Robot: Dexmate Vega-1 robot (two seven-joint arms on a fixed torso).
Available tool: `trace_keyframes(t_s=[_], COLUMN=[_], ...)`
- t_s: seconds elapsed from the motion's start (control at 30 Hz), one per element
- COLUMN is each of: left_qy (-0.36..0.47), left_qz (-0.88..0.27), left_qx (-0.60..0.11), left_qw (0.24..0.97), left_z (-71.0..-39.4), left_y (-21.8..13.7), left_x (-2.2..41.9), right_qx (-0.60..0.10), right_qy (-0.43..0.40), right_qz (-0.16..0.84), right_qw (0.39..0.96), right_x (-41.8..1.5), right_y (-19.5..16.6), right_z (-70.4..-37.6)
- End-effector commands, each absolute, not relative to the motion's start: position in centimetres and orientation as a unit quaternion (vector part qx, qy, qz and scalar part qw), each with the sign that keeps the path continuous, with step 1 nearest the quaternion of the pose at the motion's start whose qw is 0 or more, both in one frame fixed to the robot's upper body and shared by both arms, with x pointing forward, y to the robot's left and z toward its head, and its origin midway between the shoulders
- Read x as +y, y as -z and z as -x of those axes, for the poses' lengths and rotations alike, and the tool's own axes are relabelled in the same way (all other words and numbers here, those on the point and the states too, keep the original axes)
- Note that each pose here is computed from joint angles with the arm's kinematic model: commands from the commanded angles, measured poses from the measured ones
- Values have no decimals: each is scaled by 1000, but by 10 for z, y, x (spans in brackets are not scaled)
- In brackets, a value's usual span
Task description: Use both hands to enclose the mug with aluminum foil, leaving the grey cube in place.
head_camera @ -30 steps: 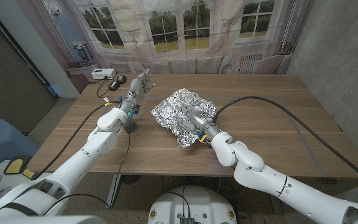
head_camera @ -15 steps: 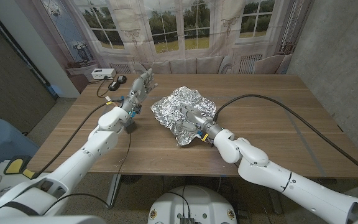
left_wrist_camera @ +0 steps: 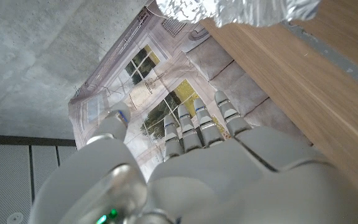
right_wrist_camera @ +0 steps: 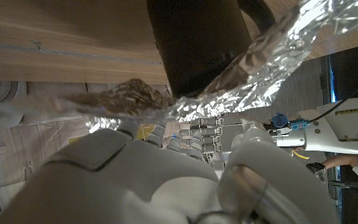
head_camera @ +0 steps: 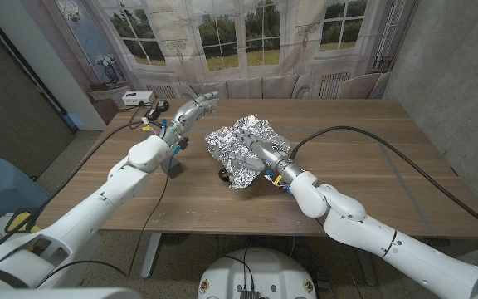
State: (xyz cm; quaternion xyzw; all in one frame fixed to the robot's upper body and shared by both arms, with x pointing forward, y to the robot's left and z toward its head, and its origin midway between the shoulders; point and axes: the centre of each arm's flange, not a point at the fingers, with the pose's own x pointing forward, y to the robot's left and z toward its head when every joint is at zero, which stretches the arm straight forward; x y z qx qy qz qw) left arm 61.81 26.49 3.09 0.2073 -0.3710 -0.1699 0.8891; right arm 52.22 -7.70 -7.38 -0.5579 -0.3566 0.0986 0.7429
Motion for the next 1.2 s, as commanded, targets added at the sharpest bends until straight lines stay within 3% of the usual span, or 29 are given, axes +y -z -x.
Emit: trace_keyframes(t_s=[0.03, 0.23, 0.37, 1.2], left_qy=[242, 289, 324, 345], left_qz=[-324, -386, -334, -428], left_qx=[-387, -373, -371, -293], left_qw=[829, 793, 804, 783], left_z=[-603, -594, -599, -610], left_y=[-57, -67, -65, -69], left_x=[243, 225, 224, 204], right_qx=[-383, -385, -385, -319], right_qy=[-83, -71, -71, -8], right_qz=[526, 527, 522, 475], right_qw=[754, 754, 757, 820], right_x=[-80, -81, -83, -108], right_y=[69, 70, 71, 87], right_z=[-517, -516, -517, -511])
